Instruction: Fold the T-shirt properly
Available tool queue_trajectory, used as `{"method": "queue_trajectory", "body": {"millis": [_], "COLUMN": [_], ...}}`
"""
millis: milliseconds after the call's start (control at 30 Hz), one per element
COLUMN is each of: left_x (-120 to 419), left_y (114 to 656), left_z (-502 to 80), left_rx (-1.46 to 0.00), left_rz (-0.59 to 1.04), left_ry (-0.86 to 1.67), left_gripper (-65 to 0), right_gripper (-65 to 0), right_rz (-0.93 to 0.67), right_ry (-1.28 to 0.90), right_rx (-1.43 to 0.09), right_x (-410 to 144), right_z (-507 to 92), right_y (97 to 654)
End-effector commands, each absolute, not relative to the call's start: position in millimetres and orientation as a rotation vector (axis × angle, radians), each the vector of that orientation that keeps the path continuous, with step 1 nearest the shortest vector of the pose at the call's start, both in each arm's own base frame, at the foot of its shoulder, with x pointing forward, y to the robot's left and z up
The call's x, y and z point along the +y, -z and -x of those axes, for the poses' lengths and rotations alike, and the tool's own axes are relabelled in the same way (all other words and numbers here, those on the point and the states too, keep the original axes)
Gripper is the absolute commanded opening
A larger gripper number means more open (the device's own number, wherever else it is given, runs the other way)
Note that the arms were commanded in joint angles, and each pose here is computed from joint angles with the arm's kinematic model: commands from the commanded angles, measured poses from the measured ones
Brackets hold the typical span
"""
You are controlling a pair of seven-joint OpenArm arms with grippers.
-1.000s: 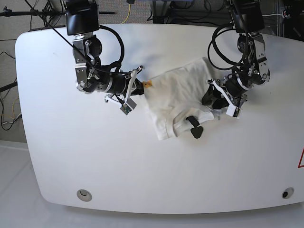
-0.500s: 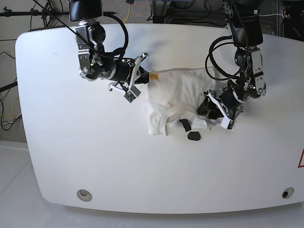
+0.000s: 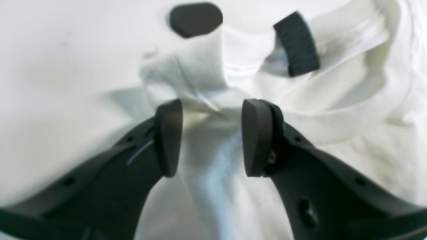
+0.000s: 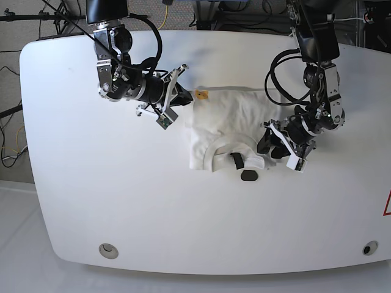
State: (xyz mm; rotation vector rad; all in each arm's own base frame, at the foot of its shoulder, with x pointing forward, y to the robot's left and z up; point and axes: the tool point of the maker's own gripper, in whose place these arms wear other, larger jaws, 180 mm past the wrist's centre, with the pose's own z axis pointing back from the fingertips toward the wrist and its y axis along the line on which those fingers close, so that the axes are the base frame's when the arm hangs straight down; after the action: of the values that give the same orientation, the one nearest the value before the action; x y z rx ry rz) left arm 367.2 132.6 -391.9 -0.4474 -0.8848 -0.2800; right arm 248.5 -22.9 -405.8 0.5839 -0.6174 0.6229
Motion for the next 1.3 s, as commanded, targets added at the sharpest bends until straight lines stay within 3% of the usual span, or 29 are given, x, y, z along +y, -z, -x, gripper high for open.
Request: {"method": "queue_trajectory", "body": {"millis": [0, 467, 1000, 1267], "left_x": [152, 193, 219, 232], "left_y": [364, 336, 349, 358], "left_z": [-374, -330, -259, -233], "left_rx": [-0.976, -1.056, -0.972, -0.922], "left_rz": [0.404, 0.260, 0.166, 0.136], "left_ry": [0.282, 0.265, 0.237, 0.211], "left_gripper": [-38.4, -38.4, -38.4, -38.4], "right_gripper": [-65.0, -65.0, -65.0, -65.0], "right_rz": [-0.578, -0.521, -0.388, -0.446], "right_ry": [-0.635, -0.639, -0.760, -0.871], "right_rx": [-0.663, -0.682, -0.682, -0.635], "right_x": [-29, -52, -64, -31], "right_z": [-257, -271, -239, -213], "right_y": [394, 390, 351, 353]}}
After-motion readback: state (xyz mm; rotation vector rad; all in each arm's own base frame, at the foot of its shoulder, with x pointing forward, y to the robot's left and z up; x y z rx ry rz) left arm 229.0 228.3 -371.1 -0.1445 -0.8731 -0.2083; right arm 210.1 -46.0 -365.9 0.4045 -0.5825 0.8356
